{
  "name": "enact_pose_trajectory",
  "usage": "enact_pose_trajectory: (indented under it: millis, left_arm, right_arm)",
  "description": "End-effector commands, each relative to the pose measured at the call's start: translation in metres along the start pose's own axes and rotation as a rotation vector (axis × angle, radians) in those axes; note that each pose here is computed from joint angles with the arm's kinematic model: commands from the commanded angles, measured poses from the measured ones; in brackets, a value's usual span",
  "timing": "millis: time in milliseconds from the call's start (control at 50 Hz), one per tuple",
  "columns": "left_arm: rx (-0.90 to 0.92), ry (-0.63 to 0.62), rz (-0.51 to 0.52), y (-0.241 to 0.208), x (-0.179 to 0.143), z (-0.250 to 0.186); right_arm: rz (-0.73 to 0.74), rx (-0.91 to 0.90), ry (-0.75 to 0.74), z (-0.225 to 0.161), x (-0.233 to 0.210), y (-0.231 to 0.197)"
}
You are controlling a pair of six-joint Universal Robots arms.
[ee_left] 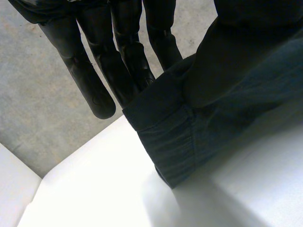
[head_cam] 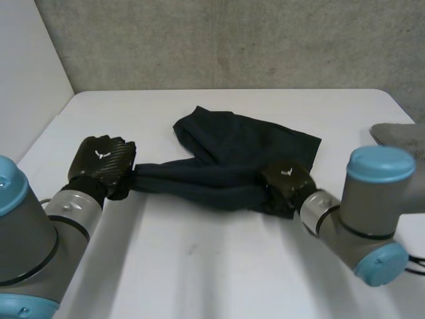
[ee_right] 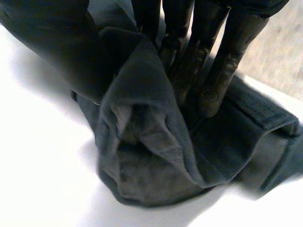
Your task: Fold the laundry.
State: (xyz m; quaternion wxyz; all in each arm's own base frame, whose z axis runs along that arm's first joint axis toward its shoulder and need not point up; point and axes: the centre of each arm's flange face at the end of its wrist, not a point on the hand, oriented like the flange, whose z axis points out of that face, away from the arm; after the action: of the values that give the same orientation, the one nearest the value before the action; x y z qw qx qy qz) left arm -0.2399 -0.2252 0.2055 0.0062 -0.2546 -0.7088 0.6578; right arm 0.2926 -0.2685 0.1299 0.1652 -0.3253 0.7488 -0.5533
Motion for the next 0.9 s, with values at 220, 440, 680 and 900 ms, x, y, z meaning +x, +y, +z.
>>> enact_pose_trajectory:
  millis: [220, 440, 680, 900]
  left_arm:
    - [-0.09, 0.025, 0.068, -0.042, -0.023, -0.07]
    - [-0.121, 0.087, 0.193, -0.029, -0.008, -0.066]
    - [0.036, 0.008, 0.223, -0.027, 0.005, 0.054]
    - [0.867, -0.487, 0.213, -0.201, -0.07, 0.079]
  right_arm:
    - [-0.462, -0.161, -0.112, -0.14, 0.0, -0.129]
    - [-0.471, -0.199, -0.119, -0.135, 0.006, -0.121]
    - [-0.514, -0.065, 0.024, -0.038, 0.043, -0.123]
    - [-0.624, 0.862, 0.493, -0.039, 0.081, -0.287]
